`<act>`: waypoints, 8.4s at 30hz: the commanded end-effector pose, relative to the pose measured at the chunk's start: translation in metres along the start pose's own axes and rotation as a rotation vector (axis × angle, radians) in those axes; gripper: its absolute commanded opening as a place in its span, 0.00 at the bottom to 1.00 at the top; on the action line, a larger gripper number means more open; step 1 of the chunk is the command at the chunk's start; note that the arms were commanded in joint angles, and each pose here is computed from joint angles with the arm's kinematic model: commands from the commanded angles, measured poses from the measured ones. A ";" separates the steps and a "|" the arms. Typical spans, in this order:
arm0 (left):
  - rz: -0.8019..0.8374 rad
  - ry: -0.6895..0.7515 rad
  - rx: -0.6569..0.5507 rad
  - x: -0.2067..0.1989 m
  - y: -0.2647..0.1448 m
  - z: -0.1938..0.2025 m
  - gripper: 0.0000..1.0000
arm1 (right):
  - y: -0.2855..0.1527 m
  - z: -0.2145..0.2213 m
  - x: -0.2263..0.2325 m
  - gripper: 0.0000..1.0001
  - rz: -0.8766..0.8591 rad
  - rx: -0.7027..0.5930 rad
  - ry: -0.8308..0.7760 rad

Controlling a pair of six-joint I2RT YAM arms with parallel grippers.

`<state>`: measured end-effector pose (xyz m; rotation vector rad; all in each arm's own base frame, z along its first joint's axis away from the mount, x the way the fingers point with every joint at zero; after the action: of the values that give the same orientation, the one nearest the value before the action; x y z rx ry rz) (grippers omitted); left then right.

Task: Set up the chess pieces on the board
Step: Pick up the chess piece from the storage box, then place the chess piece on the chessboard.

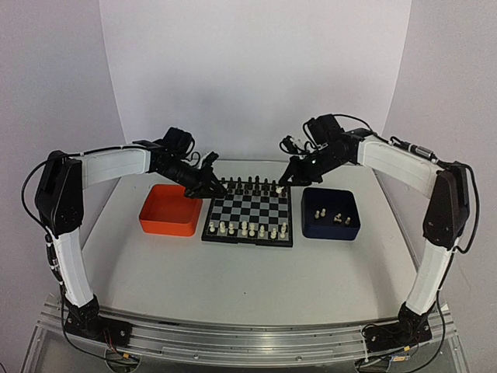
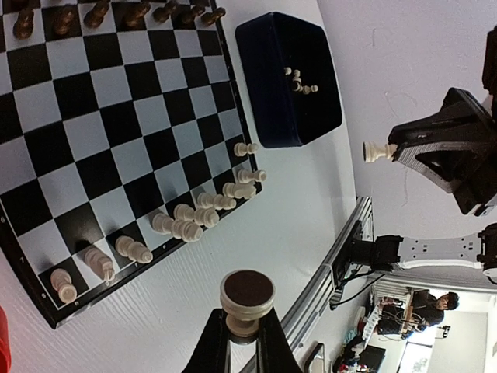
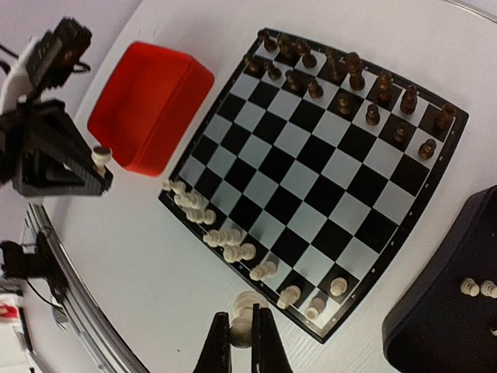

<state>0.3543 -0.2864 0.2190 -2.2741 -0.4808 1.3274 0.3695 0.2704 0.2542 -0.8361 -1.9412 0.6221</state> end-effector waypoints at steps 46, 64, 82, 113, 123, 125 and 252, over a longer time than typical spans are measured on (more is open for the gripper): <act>0.038 0.081 0.148 -0.012 -0.009 0.013 0.00 | 0.119 0.053 -0.042 0.00 0.233 0.227 -0.382; 0.027 0.081 0.144 -0.012 -0.010 0.013 0.00 | 0.125 0.061 -0.051 0.00 0.258 0.247 -0.362; 0.017 0.088 0.137 -0.013 -0.012 0.012 0.00 | 0.127 0.063 -0.054 0.17 0.267 0.254 -0.352; 0.460 0.838 0.002 -0.093 -0.041 0.030 0.00 | -0.031 0.020 0.107 0.68 -0.569 0.018 -0.267; 0.437 0.840 0.015 -0.097 -0.031 0.019 0.00 | -0.019 0.016 0.112 0.58 -0.630 0.088 -0.184; 0.431 0.834 0.014 -0.098 -0.029 0.017 0.00 | -0.012 0.015 0.109 0.56 -0.613 0.096 -0.158; 0.445 0.393 -0.790 -0.113 -0.049 -0.029 0.00 | -0.005 -0.015 0.103 0.22 -1.012 -0.336 0.362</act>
<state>0.3220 -0.3133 0.3179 -3.3392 -0.2977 0.9704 0.3439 0.3458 0.3170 -0.0763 -1.8026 -0.4363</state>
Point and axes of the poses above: each gripper's point midway between its finger pads, its own y axis out along the fingers, its own x axis along the line the jaws close on, z = x × y, the point moved 7 cm from there along -y, back along the fingers, and after that the axes turned 8 degrees about y, right-handed, at the moved point
